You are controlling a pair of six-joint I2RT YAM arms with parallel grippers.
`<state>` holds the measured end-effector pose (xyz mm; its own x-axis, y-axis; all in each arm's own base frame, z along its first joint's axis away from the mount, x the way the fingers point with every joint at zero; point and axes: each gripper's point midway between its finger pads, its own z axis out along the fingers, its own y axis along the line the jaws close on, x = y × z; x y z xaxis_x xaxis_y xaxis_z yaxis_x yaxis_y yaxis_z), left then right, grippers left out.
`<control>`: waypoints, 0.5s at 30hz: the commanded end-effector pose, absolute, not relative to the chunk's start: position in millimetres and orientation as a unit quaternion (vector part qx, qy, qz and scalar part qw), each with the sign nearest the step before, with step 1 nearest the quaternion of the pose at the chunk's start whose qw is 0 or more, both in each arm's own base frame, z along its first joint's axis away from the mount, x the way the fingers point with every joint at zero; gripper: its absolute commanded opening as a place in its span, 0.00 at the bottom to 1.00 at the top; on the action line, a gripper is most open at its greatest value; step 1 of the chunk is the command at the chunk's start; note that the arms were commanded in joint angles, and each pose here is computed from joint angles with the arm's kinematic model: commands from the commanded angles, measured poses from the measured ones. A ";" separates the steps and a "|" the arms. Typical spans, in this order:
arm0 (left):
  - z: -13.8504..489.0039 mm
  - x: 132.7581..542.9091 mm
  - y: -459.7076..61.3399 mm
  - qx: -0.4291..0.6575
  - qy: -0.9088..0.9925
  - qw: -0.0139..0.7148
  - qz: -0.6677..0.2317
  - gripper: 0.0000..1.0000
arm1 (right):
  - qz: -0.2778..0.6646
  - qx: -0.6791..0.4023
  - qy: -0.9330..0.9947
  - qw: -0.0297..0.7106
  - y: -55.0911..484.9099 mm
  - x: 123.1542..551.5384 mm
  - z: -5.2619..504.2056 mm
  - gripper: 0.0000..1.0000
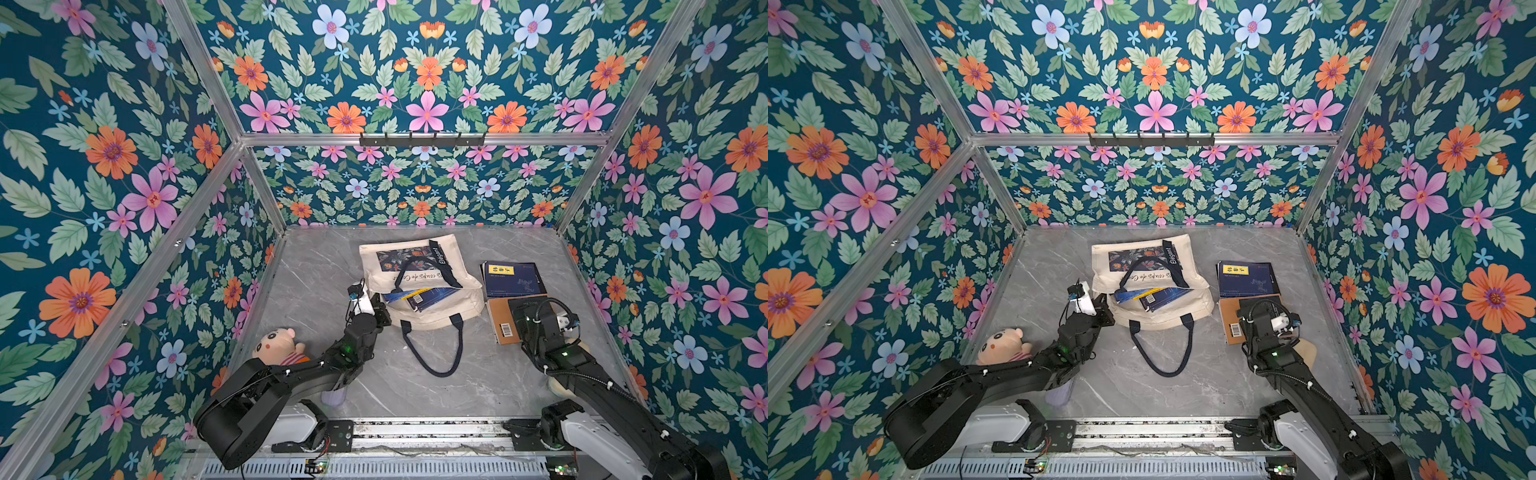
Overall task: Take out the books from the canvas bag
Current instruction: Place the book on the book.
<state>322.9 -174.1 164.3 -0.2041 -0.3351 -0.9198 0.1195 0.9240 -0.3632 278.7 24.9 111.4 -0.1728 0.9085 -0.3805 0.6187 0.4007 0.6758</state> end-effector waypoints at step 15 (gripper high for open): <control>175.2 319.9 -191.4 -0.043 0.744 0.626 -0.228 0.00 | 0.257 0.274 0.821 0.430 141.3 299.1 170.3 0.91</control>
<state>320.4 -185.3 166.7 -0.2226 -0.3382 -0.9144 0.1821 0.9070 -0.3798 294.7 132.6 152.7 -0.5158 0.7036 -0.4888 0.2977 0.6822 0.6678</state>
